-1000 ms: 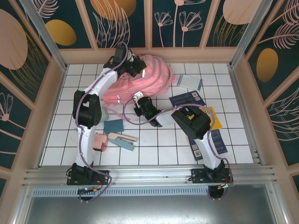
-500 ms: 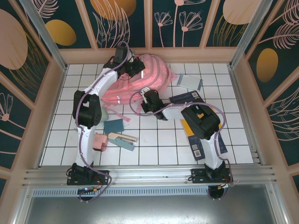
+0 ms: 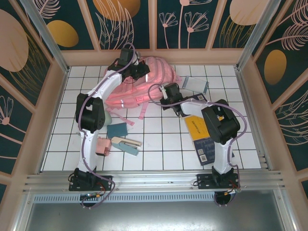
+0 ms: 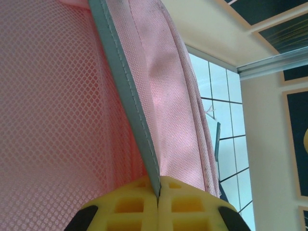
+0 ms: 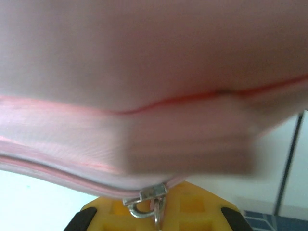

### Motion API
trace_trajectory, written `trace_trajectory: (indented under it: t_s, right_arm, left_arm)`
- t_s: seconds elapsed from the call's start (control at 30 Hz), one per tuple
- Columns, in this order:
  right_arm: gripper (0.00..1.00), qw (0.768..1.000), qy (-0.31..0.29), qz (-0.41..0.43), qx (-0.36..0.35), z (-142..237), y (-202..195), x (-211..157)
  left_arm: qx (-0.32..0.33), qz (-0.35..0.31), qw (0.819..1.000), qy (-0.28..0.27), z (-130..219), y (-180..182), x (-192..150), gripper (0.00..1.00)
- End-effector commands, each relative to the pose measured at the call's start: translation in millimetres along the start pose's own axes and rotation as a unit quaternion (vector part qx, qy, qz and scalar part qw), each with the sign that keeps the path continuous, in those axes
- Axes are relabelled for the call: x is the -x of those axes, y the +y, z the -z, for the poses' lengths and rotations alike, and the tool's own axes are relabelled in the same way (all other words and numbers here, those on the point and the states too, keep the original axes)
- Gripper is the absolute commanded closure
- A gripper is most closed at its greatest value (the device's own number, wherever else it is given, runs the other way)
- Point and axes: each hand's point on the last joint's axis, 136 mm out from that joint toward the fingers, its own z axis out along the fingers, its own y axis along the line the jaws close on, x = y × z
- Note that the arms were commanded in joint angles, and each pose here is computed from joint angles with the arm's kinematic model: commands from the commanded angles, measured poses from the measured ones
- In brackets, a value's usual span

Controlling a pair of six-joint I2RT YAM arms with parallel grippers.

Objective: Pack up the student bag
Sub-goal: Unzip the student bag at the top-center of the table.

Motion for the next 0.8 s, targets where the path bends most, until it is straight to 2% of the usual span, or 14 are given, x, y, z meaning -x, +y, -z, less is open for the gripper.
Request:
trace_trajectory:
  t_s: [0.0,0.17,0.37,0.43,0.53,0.77]
  right_arm:
    - [1.0,0.999,0.022,-0.003,-0.041,18,-42,11]
    - [1.0,0.998,0.029,-0.027,-0.058,23,-81,32]
    - [1.0,0.992,0.031,-0.033,-0.113,24,-124,47]
    - [1.0,0.992,0.03,-0.048,-0.109,24,-131,50]
    - [1.0,0.995,0.022,-0.063,-0.077,31,-116,56]
    - [1.0,0.996,-0.02,-0.081,-0.001,73,-47,53]
  left_arm:
    - [0.007,-0.044,0.998,-0.036,25,-20,20,1.0]
    - [0.013,-0.076,0.996,-0.036,24,-33,13,1.0]
    - [0.016,-0.109,0.993,-0.034,26,-49,3,1.0]
    - [0.012,-0.123,0.992,-0.037,31,-58,1,1.0]
    - [0.015,-0.141,0.989,-0.052,40,-68,6,1.0]
    - [0.008,-0.189,0.977,-0.101,65,-109,28,1.0]
